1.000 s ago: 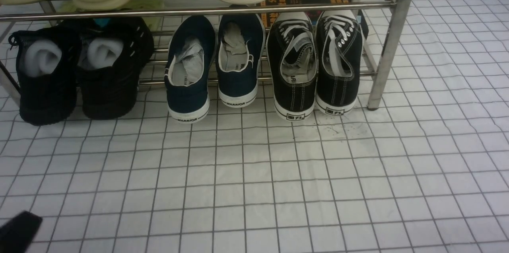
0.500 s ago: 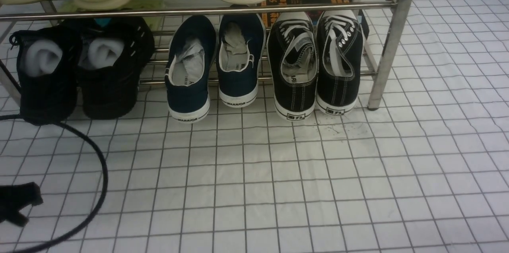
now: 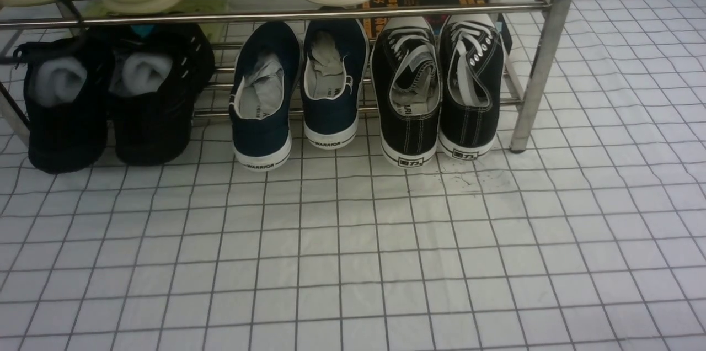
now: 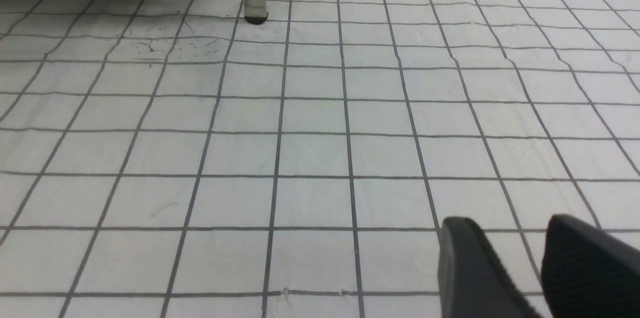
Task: Take the shoes off the shelf with your hand from the white checkered tablecloth.
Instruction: 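Grasp the leftmost shoe on the bottom shelf of the shoe rack with the left gripper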
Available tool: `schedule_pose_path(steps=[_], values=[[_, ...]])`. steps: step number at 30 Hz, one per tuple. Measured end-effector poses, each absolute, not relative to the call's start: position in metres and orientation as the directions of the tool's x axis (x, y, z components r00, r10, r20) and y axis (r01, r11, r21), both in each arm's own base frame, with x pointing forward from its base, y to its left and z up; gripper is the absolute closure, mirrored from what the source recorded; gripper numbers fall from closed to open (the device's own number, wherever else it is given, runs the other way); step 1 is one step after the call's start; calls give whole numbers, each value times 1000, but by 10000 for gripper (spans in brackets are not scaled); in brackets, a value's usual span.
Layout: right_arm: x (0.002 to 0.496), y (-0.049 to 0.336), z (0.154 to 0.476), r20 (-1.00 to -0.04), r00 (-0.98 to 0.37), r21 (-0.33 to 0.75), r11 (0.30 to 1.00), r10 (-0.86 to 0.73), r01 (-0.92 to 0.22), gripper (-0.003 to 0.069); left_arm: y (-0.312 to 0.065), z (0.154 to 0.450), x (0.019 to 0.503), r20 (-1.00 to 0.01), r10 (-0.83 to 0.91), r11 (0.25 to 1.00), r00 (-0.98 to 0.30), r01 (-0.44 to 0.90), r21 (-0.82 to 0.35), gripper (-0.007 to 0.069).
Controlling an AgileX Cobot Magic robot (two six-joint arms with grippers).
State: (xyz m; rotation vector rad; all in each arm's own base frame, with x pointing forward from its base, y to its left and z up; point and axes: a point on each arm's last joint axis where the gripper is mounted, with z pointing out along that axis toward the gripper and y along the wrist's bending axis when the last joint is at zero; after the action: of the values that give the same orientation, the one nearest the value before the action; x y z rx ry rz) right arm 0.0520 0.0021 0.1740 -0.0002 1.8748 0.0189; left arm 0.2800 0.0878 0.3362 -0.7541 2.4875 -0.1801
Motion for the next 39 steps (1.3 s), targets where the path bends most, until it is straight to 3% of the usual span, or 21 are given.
schedule_pose_path(steps=[6, 10, 17, 22, 29, 33, 35, 36, 37, 39], values=[[52, 2, 174, -954, -299, 13, 1000, 10, -10, 420, 98, 328, 313, -484, -669, 740, -564, -445, -505, 568], [52, 2, 174, -954, -299, 13, 1000, 10, -10, 420, 105, 321, 326, -509, -695, 718, -508, -452, -528, 477], [52, 2, 174, -954, -299, 13, 1000, 10, -10, 420, 120, 300, 346, -555, -704, 709, -444, -484, -512, 202], [52, 2, 174, -954, -299, 13, 1000, 10, -10, 420, 117, 282, 359, -556, -684, 729, -473, -480, -488, 158], [52, 2, 174, -954, -299, 13, 1000, 10, -10, 420, 98, 258, 381, -590, -616, 788, -522, -427, -444, 198], [52, 2, 174, -954, -299, 13, 1000, 10, -10, 420, 95, 246, 387, -581, -611, 791, -538, -429, -436, 318], [52, 2, 174, -954, -299, 13, 1000, 10, -10, 420, 95, 243, 387, -572, -603, 797, -556, -429, -425, 456], [52, 2, 174, -954, -299, 13, 1000, 10, -10, 420, 95, 243, 387, -572, -602, 798, -557, -428, -424, 456], [52, 2, 174, -954, -299, 13, 1000, 10, -10, 420, 95, 242, 386, -568, -585, 811, -579, -422, -405, 542], [52, 2, 174, -954, -299, 13, 1000, 10, -10, 420, 95, 243, 384, -567, -561, 828, -604, -413, -380, 580]])
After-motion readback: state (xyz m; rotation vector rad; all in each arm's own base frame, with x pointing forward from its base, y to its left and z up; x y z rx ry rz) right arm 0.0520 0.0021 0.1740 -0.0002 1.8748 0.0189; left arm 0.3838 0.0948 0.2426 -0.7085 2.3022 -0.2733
